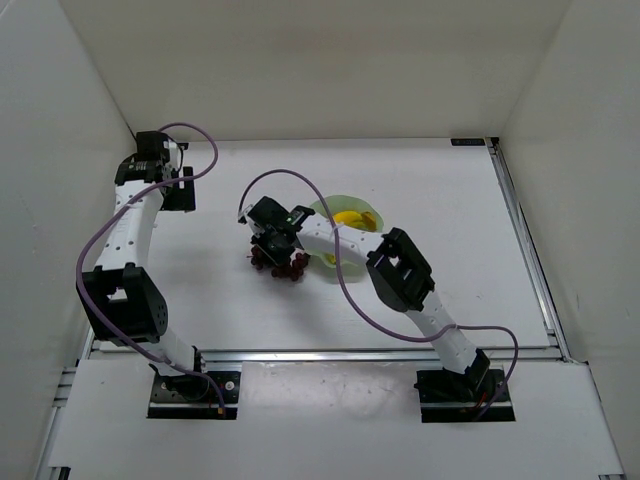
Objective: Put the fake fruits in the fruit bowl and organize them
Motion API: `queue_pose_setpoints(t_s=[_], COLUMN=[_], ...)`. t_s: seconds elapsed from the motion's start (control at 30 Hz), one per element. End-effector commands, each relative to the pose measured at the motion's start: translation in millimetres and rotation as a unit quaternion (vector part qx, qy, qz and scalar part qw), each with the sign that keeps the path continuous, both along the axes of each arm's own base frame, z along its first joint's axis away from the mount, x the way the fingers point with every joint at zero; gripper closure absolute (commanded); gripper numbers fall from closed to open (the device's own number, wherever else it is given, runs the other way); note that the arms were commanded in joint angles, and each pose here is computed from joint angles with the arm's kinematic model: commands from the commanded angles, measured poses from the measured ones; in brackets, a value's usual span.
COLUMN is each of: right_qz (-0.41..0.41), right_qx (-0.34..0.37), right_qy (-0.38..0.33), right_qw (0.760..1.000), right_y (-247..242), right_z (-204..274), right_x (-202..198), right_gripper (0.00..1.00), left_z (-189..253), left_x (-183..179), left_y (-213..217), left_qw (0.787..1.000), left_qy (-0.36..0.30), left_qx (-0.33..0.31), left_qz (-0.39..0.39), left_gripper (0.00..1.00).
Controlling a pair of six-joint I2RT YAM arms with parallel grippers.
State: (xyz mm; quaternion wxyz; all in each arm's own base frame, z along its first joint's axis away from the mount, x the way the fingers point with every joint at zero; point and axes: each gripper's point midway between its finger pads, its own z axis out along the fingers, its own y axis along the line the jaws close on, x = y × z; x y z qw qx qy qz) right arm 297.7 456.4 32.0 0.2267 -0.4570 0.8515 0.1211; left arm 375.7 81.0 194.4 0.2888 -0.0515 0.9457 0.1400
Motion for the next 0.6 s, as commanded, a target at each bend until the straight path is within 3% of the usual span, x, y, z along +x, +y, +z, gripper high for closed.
queue_pose_setpoints(t_s=[0.0, 0.13, 0.23, 0.27, 0.37, 0.57], right_qz=[0.046, 0.000, -0.068, -0.125, -0.218, -0.319], right_qx=[0.074, 0.180, 0.271, 0.307, 0.308, 0.209], right_qy=[0.013, -0.014, -0.014, -0.014, -0.016, 0.001], right_qw=[0.996, 0.984, 0.960, 0.943, 0.926, 0.924], right_y=[29.8, 36.0, 7.0, -17.4, -66.5, -137.4], right_z=[56.3, 154.0, 213.0, 239.4, 227.5, 170.9], right_x=[-22.2, -8.3, 18.5, 35.5, 64.8, 85.1], right_gripper=[0.96, 1.00, 1.00, 1.00, 1.00, 1.00], left_z=[26.4, 26.4, 23.1, 23.1, 22.6, 22.4], left_x=[-2.8, -3.6, -5.8, -5.8, -8.4, -5.2], left_y=[-4.0, -0.6, 2.7, 2.7, 3.6, 2.4], left_qw=[0.999, 0.999, 0.999, 0.999, 0.999, 0.999], left_qy=[-0.036, -0.036, -0.031, -0.031, -0.033, -0.034], left_qx=[-0.012, -0.012, -0.012, -0.012, -0.019, -0.023], left_qz=[0.000, 0.005, 0.009, 0.010, 0.015, 0.012], left_gripper=[0.00, 0.00, 0.00, 0.00, 0.00, 0.00])
